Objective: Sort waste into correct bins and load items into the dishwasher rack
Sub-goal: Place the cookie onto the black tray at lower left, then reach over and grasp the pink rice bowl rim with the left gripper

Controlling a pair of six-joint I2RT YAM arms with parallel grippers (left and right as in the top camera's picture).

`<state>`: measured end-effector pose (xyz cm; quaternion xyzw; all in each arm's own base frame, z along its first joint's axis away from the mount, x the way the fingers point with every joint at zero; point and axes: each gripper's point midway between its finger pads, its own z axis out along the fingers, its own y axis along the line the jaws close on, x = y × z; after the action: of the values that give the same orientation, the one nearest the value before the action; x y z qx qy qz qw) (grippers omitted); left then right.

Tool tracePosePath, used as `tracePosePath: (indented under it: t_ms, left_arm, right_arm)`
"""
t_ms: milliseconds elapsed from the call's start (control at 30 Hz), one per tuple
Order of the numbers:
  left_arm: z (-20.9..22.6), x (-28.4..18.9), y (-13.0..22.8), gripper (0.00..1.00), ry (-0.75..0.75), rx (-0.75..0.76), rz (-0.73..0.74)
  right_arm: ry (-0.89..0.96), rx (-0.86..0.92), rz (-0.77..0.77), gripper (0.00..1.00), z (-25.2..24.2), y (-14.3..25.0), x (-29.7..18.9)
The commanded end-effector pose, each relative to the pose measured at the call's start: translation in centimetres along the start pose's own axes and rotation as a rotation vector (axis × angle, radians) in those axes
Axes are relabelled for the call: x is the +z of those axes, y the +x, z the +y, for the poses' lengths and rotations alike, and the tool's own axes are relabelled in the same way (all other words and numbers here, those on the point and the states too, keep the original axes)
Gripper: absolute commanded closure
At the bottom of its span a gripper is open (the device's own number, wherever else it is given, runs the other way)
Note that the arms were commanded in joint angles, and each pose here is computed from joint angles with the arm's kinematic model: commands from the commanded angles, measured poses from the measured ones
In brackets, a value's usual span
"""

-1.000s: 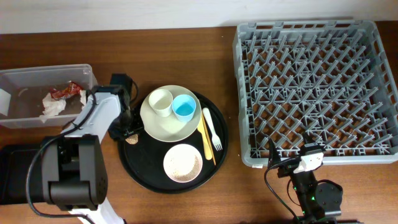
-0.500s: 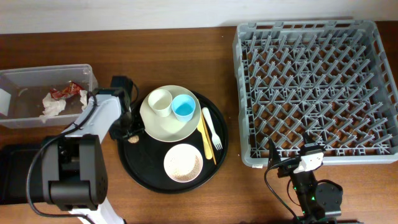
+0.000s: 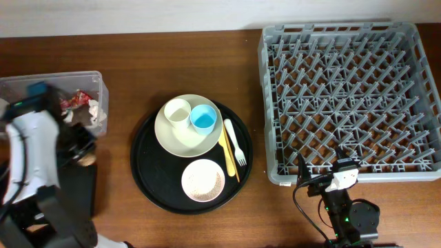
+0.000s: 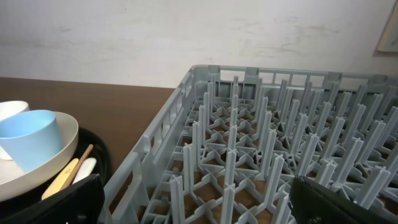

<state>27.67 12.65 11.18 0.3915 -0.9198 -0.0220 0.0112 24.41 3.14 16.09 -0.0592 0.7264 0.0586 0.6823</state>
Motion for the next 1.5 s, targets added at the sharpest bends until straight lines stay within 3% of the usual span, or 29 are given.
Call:
tracePosePath:
  t_ms: [0, 267, 400, 467, 633, 800, 833, 900, 933, 1033, 1167, 1300, 1467]
  left_arm:
    - [3.5, -1.0, -1.0, 0.68, 0.002, -0.082, -0.013]
    - [12.8, -0.4, -3.2, 0.68, -0.057, -0.398, -0.063]
    - [16.0, 2.5, -3.5, 0.67, -0.053, -0.527, -0.093]
    - [16.2, 3.6, -3.9, 0.63, -0.019, -0.564, -0.113]
    - [16.4, 6.6, -4.9, 0.67, -0.009, -0.577, -0.182]
    - [16.1, 10.5, -4.4, 0.68, -0.015, -0.589, -0.13]
    - [16.1, 10.7, -4.4, 0.62, -0.012, -0.588, -0.127]
    - [15.2, 10.6, -5.1, 0.33, 0.048, -0.585, -0.14]
    - [14.8, 10.6, -5.2, 0.28, 0.073, -0.583, -0.14]
    - [13.2, 9.2, -6.4, 0.26, 0.179, -0.531, -0.15]
    - [12.6, 1.7, -7.8, 0.26, 0.26, -0.516, -0.281]
    - [8.7, -3.2, -5.8, 0.26, 0.423, -0.448, -0.313]
    - [-4.8, -5.7, 2.6, 0.27, 0.505, 0.089, -0.176]
  right_arm:
    - [0.01, 0.001, 0.006, 0.02, -0.2, 0.3, 0.0]
    - [0.01, 0.001, 0.006, 0.02, -0.2, 0.3, 0.0]
    - [0.01, 0.001, 0.006, 0.02, -0.2, 0.3, 0.0]
    - [0.01, 0.001, 0.006, 0.02, -0.2, 0.3, 0.0]
    - [0.01, 0.001, 0.006, 0.02, -0.2, 0.3, 0.0]
    - [0.01, 0.001, 0.006, 0.01, -0.2, 0.3, 0.0]
    - [0.01, 0.001, 0.006, 0.02, -0.2, 0.3, 0.0]
    - [0.01, 0.001, 0.006, 0.01, -0.2, 0.3, 0.0]
    - [0.01, 0.001, 0.006, 0.02, -0.2, 0.3, 0.0]
    - [0.009, 0.001, 0.006, 0.02, -0.2, 0.3, 0.0]
    - [0.01, 0.001, 0.006, 0.02, -0.2, 0.3, 0.0]
    - [0.01, 0.001, 0.006, 0.02, -0.2, 0.3, 0.0]
    - [0.01, 0.001, 0.006, 0.02, -0.2, 0.3, 0.0]
